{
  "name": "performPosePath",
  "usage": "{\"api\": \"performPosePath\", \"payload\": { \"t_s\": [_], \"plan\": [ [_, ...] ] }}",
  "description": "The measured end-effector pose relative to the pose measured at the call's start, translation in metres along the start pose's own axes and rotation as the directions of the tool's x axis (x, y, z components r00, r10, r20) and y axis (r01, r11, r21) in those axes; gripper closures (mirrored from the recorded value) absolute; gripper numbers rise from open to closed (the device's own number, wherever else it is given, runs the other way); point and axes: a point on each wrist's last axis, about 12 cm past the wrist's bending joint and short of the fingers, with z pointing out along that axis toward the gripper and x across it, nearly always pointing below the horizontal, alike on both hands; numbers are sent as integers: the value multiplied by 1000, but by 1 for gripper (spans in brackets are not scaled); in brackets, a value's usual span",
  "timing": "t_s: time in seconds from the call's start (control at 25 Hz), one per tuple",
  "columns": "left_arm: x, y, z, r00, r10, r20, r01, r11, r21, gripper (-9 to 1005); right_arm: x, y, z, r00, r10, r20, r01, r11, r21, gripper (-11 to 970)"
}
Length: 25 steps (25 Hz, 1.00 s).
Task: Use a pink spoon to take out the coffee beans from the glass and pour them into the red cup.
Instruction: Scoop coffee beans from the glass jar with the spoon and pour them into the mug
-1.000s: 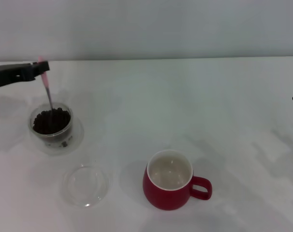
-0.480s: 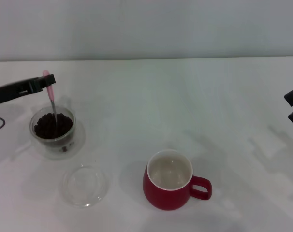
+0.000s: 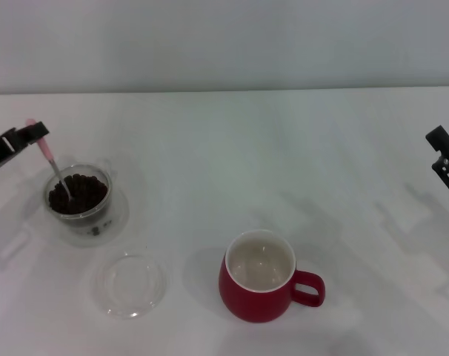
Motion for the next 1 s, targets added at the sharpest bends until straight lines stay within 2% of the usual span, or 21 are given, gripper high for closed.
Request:
{"api": "performPosePath", "payload": {
  "t_s": [0.4, 1.0],
  "plan": [
    [17, 8, -11, 984, -171, 57, 169, 985, 32, 870, 4, -4, 7, 1000, -7, -22, 7, 1000, 5, 294],
    [29, 15, -29, 932, -332, 146, 320, 942, 103, 869, 3, -7, 8, 1000, -19, -17, 19, 1000, 11, 294]
  ]
}}
